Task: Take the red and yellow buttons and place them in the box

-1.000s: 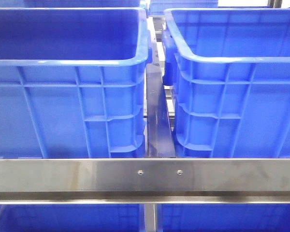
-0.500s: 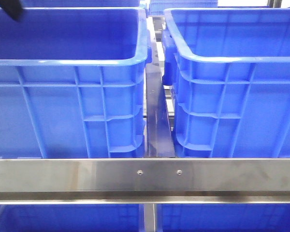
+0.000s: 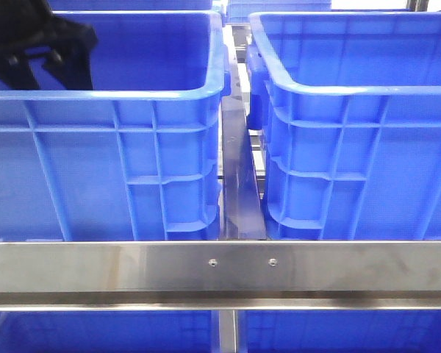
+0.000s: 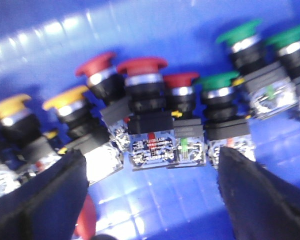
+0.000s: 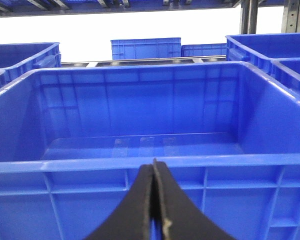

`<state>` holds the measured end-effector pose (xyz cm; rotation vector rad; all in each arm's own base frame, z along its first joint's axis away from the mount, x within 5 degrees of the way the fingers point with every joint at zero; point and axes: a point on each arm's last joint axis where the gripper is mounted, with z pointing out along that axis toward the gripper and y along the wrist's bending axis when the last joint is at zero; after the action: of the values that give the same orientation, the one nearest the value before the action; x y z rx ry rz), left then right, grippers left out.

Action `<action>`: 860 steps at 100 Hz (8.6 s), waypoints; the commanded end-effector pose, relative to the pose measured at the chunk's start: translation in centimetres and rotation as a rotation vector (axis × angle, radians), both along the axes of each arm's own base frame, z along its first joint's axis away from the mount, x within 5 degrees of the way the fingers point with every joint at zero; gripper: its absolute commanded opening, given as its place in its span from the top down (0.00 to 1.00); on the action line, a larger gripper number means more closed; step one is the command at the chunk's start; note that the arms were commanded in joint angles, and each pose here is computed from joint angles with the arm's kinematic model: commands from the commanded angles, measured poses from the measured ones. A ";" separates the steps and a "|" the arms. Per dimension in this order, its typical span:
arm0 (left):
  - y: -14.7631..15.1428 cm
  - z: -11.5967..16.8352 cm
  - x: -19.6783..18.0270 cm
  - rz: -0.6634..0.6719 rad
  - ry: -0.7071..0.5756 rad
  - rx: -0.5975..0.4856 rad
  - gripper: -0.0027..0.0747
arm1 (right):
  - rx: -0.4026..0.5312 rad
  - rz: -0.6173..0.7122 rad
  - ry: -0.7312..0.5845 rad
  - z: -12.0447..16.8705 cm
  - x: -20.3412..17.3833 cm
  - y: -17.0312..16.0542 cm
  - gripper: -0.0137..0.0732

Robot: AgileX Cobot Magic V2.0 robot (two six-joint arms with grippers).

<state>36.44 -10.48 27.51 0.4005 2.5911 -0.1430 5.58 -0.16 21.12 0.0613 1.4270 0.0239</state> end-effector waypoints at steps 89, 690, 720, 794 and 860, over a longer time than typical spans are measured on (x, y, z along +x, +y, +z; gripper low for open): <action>-1.0 -1.3 2.4 0.006 -0.082 -0.034 0.33 | -0.012 -0.001 -0.121 1.5 -0.5 0.0 0.98; -11.6 15.2 -17.8 -0.506 -0.456 -0.187 0.38 | 0.679 0.796 0.512 16.6 17.2 6.9 0.70; -6.3 14.7 -13.4 -0.255 -0.441 -0.180 0.38 | 0.672 0.776 0.509 16.5 17.3 6.2 0.70; 8.7 10.7 -21.5 0.260 -0.650 -0.200 0.40 | 0.672 0.733 0.495 16.5 17.6 5.9 0.70; 9.2 10.7 -25.4 0.250 -0.770 -0.215 0.99 | 0.277 0.323 0.279 17.3 20.3 2.5 0.70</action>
<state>10.96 -1.28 36.56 0.0328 1.9305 -0.1317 25.61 3.07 36.40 0.0758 1.7758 0.6106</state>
